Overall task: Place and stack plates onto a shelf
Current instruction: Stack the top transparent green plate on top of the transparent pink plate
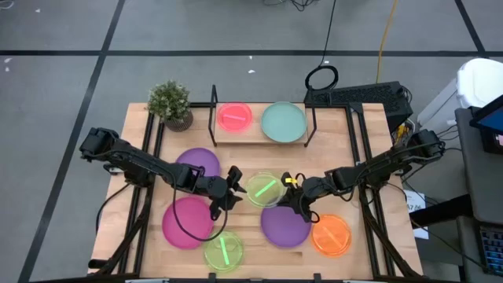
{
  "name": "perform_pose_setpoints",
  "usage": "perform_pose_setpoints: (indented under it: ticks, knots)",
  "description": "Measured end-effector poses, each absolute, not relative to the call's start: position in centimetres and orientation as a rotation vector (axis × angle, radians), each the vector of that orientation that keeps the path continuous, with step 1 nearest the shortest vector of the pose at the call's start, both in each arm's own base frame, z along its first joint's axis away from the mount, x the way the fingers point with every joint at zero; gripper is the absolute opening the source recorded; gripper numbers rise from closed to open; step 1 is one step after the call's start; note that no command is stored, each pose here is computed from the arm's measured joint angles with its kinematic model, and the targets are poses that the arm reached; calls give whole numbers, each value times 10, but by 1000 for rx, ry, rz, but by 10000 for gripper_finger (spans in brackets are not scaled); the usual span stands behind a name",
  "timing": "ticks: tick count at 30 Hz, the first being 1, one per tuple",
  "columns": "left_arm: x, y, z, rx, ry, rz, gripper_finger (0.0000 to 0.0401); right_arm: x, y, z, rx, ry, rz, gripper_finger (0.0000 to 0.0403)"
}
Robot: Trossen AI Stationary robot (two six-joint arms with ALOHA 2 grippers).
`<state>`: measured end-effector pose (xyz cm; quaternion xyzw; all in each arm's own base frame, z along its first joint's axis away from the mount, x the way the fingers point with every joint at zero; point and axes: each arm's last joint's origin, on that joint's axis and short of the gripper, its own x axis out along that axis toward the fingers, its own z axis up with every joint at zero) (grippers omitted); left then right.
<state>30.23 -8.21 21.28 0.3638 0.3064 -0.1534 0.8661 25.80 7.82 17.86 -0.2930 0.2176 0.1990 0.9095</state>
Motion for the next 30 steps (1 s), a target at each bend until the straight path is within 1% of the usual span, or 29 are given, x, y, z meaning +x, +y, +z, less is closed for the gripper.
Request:
perform_pose_setpoints:
  ticks: [7, 14, 18, 30]
  knots:
    - [301, -82, 198, 820, 677, -368, 124, 260, 81, 183, -582, 390, 457, 0]
    - [313, -83, 194, 867, 604, -349, 117, 259, 81, 182, -555, 394, 465, 0]
    - [313, -83, 193, 879, 604, -355, 114, 259, 81, 182, -553, 401, 466, 0]
    - [313, -84, 194, 892, 583, -386, 36, 259, 81, 182, -554, 402, 466, 0]
